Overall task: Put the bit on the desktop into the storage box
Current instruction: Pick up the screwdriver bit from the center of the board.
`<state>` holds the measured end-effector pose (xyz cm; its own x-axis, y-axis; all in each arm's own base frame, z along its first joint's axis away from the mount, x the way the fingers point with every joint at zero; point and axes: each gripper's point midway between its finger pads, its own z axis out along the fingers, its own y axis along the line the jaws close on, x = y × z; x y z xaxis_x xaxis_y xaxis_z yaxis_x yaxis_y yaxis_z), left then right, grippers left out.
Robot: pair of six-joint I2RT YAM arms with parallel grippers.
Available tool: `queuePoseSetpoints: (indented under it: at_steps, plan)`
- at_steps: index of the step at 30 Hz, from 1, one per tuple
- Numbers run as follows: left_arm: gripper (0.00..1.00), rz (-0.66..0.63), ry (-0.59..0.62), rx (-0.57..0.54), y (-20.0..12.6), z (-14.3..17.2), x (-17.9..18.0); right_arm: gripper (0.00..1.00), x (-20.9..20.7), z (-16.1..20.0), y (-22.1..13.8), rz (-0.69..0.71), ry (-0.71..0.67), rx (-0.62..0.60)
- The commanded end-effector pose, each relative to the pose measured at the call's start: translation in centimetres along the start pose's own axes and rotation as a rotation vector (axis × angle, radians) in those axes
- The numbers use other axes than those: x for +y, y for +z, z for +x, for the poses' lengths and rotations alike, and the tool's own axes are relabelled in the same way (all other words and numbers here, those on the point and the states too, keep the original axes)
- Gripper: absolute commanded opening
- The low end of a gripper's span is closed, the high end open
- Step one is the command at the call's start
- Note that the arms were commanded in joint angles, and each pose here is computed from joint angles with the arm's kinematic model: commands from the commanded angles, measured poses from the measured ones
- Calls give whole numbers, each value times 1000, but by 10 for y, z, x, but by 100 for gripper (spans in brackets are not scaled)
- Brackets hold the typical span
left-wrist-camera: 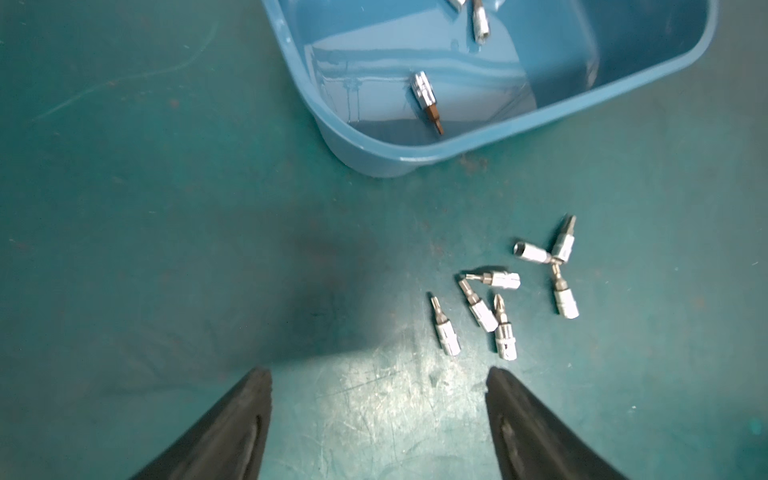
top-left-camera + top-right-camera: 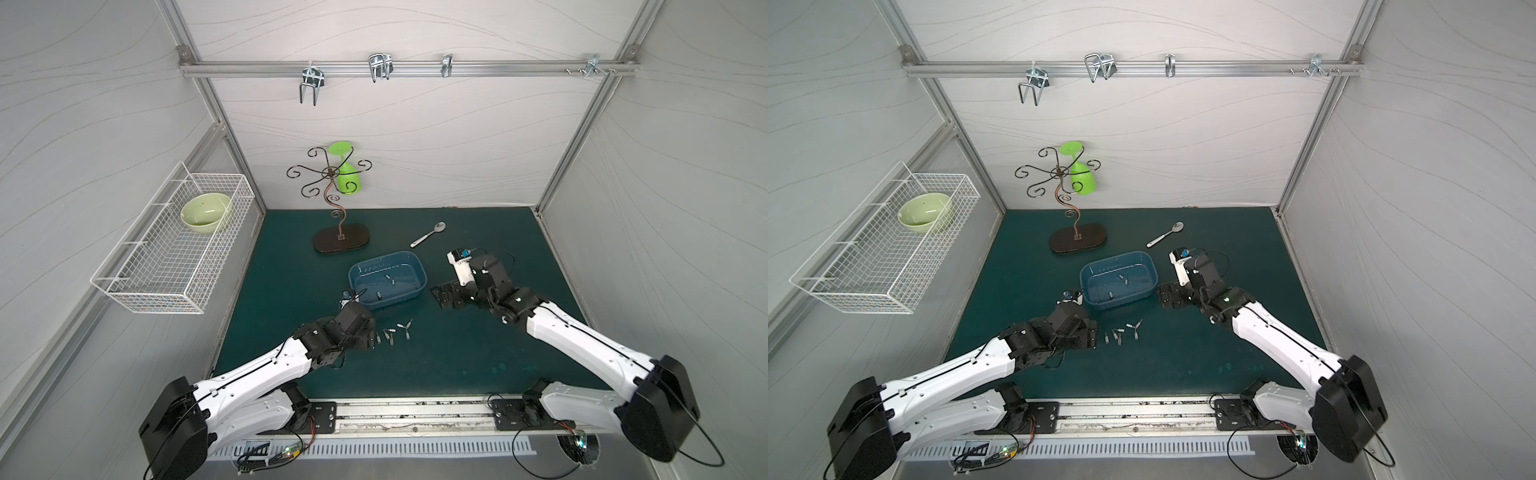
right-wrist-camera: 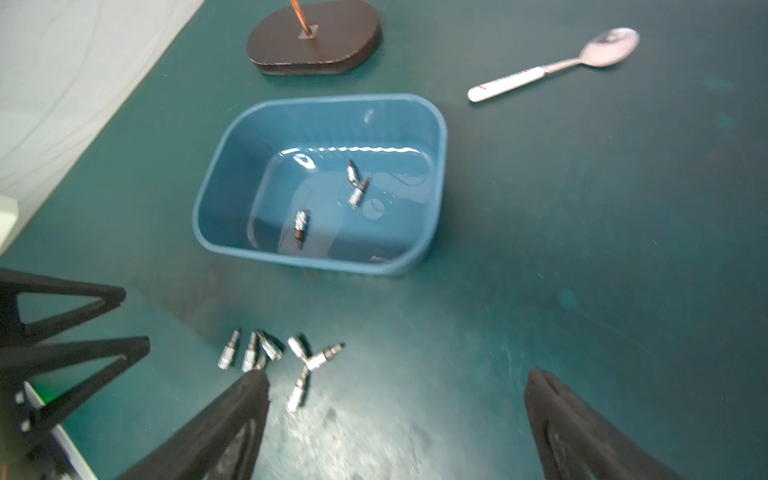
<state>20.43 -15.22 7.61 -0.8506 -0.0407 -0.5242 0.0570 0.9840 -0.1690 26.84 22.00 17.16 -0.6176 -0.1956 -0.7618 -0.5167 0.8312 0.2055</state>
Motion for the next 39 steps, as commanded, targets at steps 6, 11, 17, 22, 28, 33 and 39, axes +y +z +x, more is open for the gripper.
queuePoseSetpoints:
  at_steps: [6,11,17,22,28,33,39]
  plan:
    - [75,-53,1,1,7,-5,-20,99,-25,23,-11,42,77,-190]
    - [70,-74,15,31,20,-1,-29,99,-31,40,-1,54,76,-196]
    - [64,-73,37,68,36,5,-45,99,-31,42,3,51,68,-186]
    - [62,-81,49,92,45,11,-51,99,-34,43,3,64,72,-184]
    - [57,-92,52,117,54,19,-49,99,-34,44,3,68,72,-183]
    - [45,-95,57,128,59,23,-50,99,-34,44,4,68,67,-178]
    - [34,-105,56,141,62,27,-47,99,-35,44,2,75,70,-183]
